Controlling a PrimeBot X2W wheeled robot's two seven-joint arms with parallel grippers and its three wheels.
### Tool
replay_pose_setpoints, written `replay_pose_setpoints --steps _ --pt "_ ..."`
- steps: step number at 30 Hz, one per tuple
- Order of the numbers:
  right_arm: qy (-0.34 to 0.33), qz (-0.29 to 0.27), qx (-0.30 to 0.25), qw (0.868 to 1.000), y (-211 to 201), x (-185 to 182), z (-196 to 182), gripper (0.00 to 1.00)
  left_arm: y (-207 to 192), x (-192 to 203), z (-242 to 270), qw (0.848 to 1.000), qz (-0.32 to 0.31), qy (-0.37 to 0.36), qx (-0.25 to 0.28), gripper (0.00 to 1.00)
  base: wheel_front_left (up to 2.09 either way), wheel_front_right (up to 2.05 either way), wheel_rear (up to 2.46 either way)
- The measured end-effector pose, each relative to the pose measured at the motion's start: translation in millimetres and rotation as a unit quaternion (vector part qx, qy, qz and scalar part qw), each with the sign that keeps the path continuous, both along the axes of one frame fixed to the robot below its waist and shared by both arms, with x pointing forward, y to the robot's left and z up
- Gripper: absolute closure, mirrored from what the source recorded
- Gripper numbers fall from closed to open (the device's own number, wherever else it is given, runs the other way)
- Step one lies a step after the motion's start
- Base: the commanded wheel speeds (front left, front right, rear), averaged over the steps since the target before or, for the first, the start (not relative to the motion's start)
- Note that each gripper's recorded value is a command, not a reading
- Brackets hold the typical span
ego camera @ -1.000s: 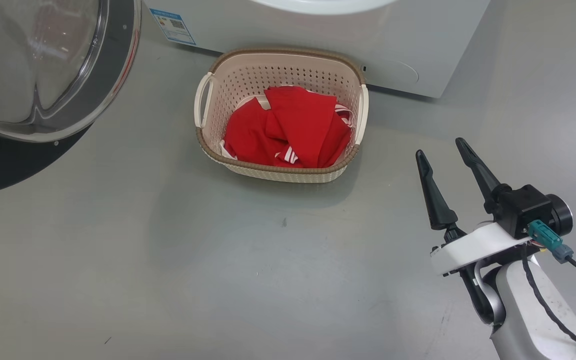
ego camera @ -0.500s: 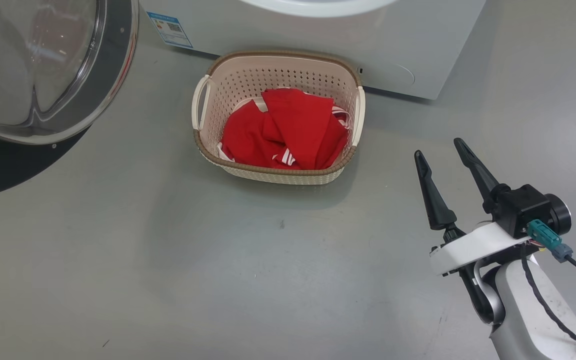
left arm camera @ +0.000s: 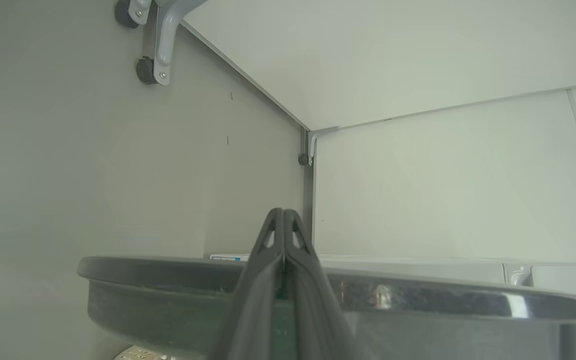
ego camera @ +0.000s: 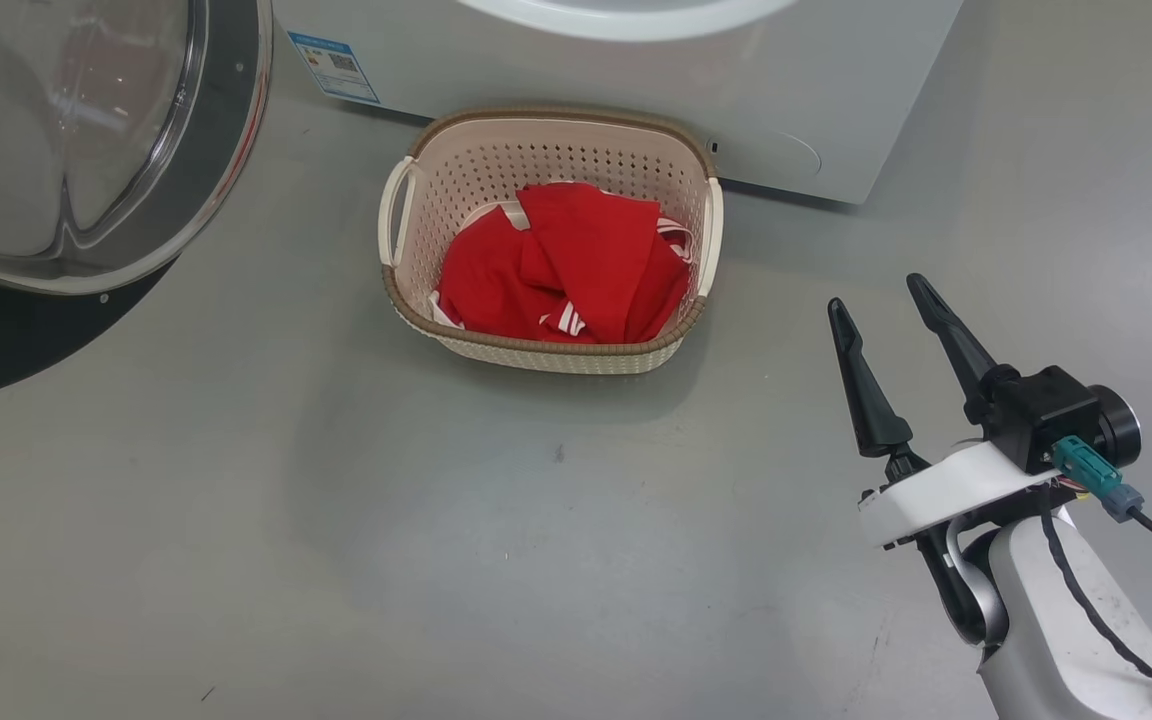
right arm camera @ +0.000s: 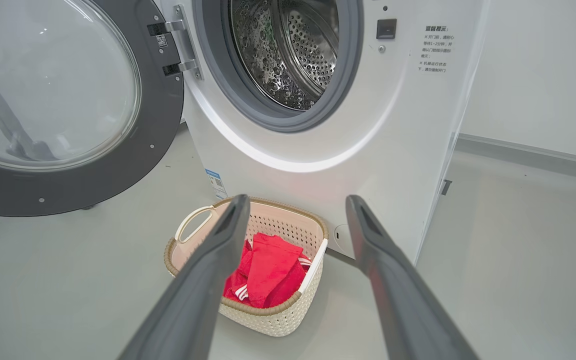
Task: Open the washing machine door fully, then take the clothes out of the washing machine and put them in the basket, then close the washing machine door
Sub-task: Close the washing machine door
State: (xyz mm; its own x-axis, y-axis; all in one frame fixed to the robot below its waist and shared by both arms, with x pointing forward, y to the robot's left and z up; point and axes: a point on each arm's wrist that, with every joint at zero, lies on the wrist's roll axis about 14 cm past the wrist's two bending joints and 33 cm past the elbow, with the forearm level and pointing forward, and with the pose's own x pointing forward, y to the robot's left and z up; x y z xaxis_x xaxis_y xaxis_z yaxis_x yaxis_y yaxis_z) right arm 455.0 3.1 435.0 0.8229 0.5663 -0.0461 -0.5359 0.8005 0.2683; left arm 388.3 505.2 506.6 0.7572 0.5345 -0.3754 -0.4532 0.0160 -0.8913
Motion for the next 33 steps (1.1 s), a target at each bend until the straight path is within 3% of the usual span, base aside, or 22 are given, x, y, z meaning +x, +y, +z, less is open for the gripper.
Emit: replay_pose_setpoints --steps 12,19,33 --pt "-0.002 -0.003 -0.001 1.000 -1.1 -0.2 1.4 0.00 -15.1 8.5 0.6 0.997 -0.073 0.016 -0.015 1.00 0.00 0.00 0.00" --pt "-0.009 -0.003 0.001 1.000 -0.1 -2.1 9.3 0.00 -28.3 11.2 8.1 0.993 -0.110 -0.011 -0.029 1.00 0.00 0.00 0.00" --pt "-0.018 -0.001 0.004 1.000 2.4 -5.2 18.4 0.00 -61.9 21.4 11.0 0.977 -0.206 -0.024 -0.046 1.00 0.00 0.00 0.00"
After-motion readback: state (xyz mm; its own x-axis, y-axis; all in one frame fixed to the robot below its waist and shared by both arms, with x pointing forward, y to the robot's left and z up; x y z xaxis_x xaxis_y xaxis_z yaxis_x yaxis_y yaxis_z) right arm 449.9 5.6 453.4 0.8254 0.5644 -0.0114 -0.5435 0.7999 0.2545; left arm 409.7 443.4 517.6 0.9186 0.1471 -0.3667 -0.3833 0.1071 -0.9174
